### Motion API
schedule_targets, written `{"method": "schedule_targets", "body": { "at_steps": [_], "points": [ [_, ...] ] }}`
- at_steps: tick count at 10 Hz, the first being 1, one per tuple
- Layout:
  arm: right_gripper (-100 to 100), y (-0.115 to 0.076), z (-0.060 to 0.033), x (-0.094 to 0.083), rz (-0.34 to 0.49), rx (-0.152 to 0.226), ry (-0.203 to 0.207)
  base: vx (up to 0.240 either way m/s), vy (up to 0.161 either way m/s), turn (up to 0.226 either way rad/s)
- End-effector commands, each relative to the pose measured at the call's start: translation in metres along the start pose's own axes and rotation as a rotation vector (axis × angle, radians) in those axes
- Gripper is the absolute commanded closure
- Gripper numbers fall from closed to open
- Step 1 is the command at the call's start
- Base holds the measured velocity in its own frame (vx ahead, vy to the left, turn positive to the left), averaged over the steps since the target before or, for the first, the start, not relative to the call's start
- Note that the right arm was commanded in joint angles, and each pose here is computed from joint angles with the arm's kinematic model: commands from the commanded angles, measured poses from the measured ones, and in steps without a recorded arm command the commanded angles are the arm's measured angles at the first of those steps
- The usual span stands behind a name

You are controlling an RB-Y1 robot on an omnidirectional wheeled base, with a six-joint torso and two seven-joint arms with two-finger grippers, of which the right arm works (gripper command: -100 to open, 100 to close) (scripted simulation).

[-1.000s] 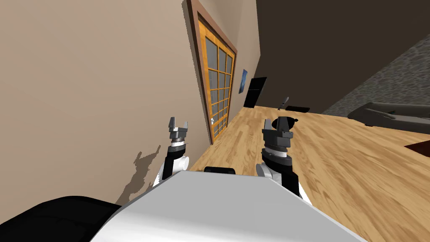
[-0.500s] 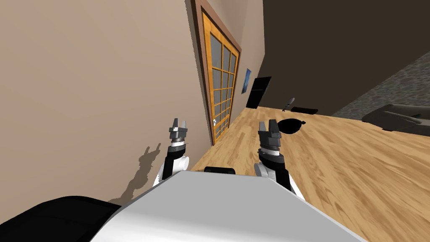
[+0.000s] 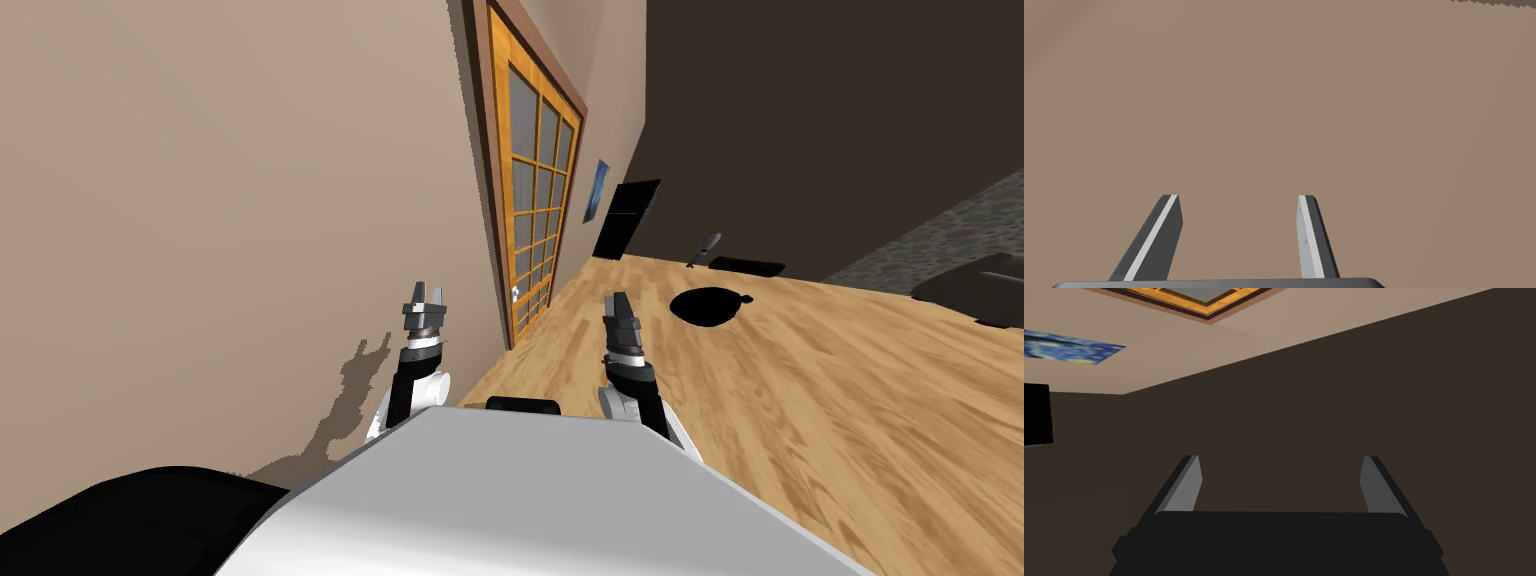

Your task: Pull the door open

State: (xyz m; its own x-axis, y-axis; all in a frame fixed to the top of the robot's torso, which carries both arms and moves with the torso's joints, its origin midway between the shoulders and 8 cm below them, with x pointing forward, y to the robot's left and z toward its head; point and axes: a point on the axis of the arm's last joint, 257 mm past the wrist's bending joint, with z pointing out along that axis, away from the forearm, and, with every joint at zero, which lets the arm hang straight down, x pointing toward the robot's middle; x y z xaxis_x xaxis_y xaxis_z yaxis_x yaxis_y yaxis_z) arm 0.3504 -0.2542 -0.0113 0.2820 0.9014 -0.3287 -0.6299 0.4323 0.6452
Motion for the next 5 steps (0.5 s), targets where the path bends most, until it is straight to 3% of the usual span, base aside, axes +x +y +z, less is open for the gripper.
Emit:
{"method": "schedule_targets", "body": {
  "at_steps": [1,5],
  "points": [
    [-100,-0.012,-0.0058,0.009,-0.039,0.013,0.027,0.091,0.011,0.088],
    [-100,-0.037,-0.0174,0.029,-0.114,0.037,0.085,0.083,0.006,0.079]
  ]
}}
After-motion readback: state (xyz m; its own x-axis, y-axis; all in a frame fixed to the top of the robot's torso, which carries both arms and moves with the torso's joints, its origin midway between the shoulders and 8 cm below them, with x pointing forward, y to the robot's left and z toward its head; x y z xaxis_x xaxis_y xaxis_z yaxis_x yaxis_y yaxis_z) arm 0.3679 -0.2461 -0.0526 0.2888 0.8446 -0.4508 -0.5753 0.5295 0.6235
